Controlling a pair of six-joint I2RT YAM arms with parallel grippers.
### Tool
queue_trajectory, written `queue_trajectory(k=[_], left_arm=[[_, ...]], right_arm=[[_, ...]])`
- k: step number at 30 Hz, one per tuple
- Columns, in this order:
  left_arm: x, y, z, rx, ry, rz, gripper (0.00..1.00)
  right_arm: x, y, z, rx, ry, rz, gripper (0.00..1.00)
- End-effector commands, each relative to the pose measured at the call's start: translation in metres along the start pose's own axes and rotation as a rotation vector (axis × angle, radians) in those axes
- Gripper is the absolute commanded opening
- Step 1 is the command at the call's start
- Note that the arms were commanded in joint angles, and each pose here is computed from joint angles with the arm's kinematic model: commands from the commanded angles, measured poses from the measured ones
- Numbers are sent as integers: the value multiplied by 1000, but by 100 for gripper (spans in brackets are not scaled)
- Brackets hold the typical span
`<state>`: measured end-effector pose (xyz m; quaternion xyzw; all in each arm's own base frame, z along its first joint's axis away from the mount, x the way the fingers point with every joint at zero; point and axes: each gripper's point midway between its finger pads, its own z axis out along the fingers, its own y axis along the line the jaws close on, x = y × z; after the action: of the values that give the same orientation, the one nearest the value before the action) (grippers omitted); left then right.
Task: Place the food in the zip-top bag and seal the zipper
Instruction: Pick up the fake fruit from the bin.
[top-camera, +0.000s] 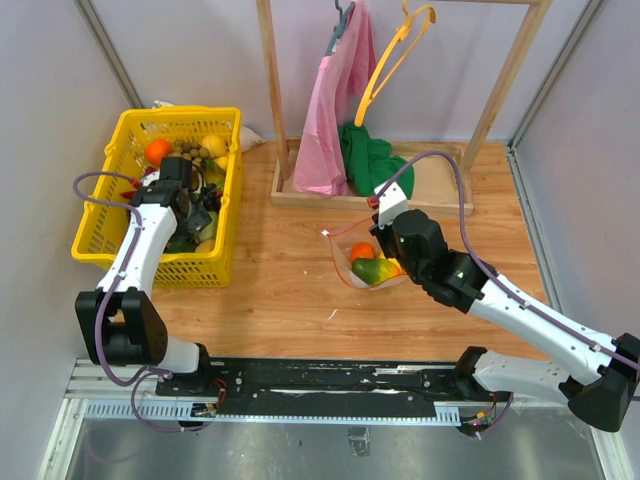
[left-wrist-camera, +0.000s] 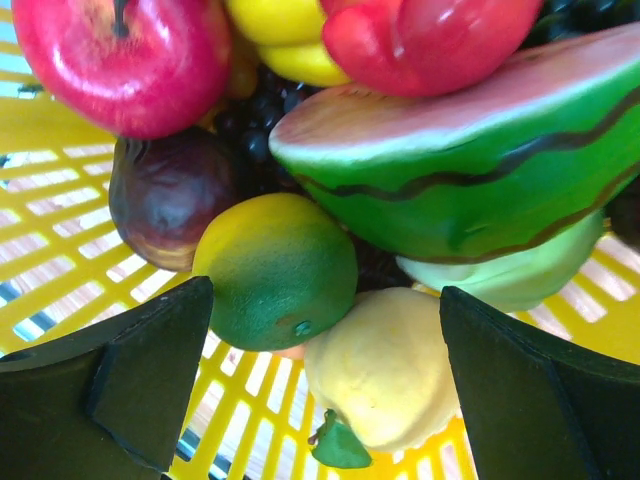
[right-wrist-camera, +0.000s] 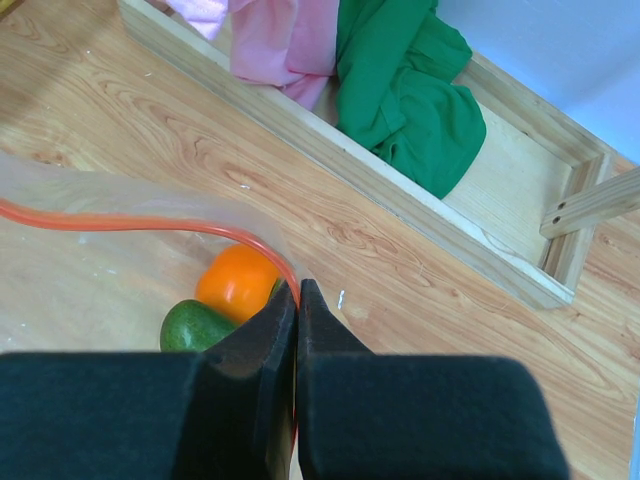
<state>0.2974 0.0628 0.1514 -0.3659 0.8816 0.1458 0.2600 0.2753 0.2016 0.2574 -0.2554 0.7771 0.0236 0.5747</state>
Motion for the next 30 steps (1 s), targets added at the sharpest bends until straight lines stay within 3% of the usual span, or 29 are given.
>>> queue_trajectory(k=[1, 6, 11, 19, 27, 30], left_arm=[[-40, -18, -12, 88, -124, 6, 99], [-53, -31, -14, 142, -155, 104, 99], [-66, -36, -8, 95, -191, 192, 99], [-65, -62, 6, 65, -145, 357, 99], [-66, -62, 28, -30, -104, 398, 99], [-63, -60, 34, -58, -94, 408, 94]], right_arm=[[-8, -4, -2, 8, -41, 35, 1], [-7, -4, -1, 9, -38, 34, 1], [-6, -3, 0, 8, -33, 32, 1], [-6, -3, 1, 7, -30, 29, 1], [-5, -3, 1, 8, -29, 26, 1], [-5, -3, 1, 8, -29, 26, 1]])
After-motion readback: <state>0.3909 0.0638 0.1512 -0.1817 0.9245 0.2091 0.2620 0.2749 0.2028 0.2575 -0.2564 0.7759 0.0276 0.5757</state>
